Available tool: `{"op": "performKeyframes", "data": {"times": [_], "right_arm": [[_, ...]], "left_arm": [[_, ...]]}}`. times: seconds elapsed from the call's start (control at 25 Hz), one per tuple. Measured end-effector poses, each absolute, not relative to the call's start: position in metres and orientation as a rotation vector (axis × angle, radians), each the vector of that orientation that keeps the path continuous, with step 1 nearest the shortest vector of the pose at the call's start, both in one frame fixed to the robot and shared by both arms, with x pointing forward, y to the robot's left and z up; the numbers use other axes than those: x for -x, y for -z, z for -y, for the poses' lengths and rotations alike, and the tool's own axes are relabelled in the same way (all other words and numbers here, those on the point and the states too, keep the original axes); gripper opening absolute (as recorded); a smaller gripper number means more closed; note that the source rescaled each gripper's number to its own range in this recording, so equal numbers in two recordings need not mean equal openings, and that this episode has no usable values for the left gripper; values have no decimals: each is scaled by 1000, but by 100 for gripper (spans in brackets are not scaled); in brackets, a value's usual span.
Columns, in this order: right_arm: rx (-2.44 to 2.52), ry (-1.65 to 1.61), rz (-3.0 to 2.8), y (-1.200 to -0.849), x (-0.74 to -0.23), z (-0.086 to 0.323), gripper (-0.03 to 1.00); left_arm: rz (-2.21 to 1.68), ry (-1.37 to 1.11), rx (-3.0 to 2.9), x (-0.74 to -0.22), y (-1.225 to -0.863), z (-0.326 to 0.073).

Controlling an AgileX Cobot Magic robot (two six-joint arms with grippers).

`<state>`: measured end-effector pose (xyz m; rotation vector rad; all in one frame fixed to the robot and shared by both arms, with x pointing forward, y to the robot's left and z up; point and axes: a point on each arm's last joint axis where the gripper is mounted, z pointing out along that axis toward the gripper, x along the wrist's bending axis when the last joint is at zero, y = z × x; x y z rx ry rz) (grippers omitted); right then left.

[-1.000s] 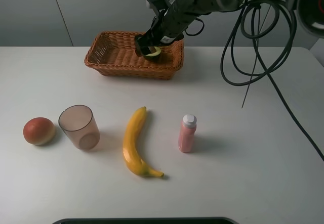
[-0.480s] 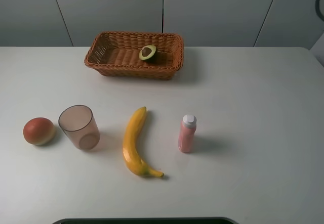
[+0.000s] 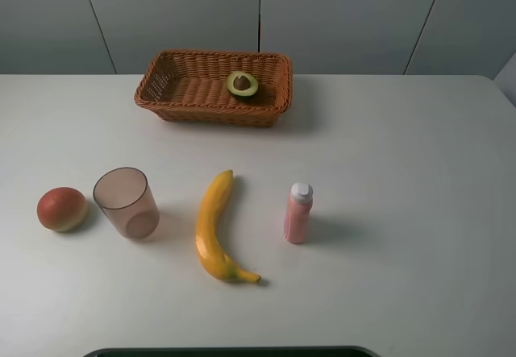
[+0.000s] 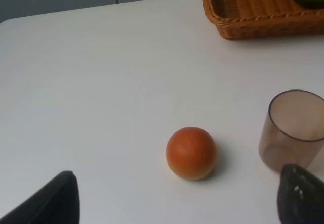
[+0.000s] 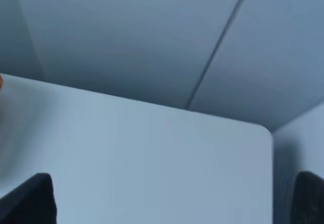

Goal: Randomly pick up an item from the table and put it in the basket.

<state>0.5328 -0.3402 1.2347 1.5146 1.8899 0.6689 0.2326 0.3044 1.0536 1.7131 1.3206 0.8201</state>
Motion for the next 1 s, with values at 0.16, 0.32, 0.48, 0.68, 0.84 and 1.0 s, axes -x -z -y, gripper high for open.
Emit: {"op": "performKeyframes", "data": {"times": [0.16, 0.32, 0.48, 0.68, 0.84, 1.0], "right_arm": [[-1508, -665, -1854, -1244, -484, 337, 99], [-1494, -749, -1829, -1235, -434, 322, 99], [-1460, -837, -1767, -1215, -380, 308, 99], [-1398, -889, -1703, -1187, -317, 293, 99], [-1412, -902, -1698, -1151, -291, 288, 99], [-1470, -927, -1704, -1114, -278, 283, 99]], "left_arm": [[-1321, -820, -1713, -233, -1054, -304], [-1321, -820, -1713, -233, -1054, -304], [-1321, -820, -1713, -233, -1054, -304], [-1321, -820, -1713, -233, -1054, -304], [-1321, -820, -1713, -233, -1054, -304], [-1321, -820, -1713, -233, -1054, -304]]}}
